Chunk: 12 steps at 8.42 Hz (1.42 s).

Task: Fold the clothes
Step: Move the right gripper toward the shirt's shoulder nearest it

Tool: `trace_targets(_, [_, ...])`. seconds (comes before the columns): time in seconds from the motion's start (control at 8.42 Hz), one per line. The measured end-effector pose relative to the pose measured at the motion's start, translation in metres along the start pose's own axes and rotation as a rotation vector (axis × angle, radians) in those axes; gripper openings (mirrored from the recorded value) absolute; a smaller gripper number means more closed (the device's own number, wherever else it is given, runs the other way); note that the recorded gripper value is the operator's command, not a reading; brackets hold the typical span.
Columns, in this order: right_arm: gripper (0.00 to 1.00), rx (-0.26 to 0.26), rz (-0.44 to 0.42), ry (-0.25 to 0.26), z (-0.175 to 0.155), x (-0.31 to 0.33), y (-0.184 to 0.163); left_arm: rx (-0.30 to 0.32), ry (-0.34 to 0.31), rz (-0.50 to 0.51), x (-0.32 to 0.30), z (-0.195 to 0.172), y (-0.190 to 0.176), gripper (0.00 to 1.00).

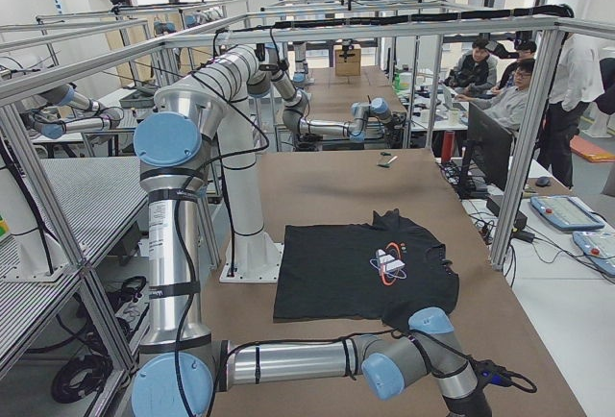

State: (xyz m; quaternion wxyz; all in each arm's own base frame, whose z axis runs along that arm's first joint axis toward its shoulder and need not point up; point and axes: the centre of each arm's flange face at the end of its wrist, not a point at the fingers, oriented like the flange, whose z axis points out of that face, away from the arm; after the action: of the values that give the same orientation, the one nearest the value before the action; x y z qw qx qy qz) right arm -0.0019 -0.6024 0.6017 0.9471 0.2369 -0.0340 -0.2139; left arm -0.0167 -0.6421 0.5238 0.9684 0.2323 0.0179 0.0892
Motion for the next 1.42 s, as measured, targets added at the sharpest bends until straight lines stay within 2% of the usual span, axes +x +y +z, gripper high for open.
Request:
trace_targets(0.71, [0.94,0.017,0.040,-0.011,-0.005,-0.002,-0.010,0.006,-0.001,-0.002,0.001,0.006,0.009,1.00])
trace_targets(0.83, [0.94,0.022,0.065,-0.017,-0.005,-0.009,-0.018,0.007,-0.001,-0.002,0.001,0.006,0.009,1.00])
trace_targets(0.95, [0.94,0.041,0.098,-0.035,-0.009,-0.030,-0.040,0.008,-0.001,-0.002,0.001,0.005,0.008,1.00])
trace_targets(1.19, [0.92,0.080,0.251,-0.107,-0.020,-0.106,-0.094,0.012,-0.001,-0.002,0.001,0.004,0.007,1.00])
trace_targets(1.42, [0.91,0.102,0.427,-0.194,-0.040,-0.159,-0.131,0.016,0.001,-0.003,0.001,0.002,0.006,1.00])
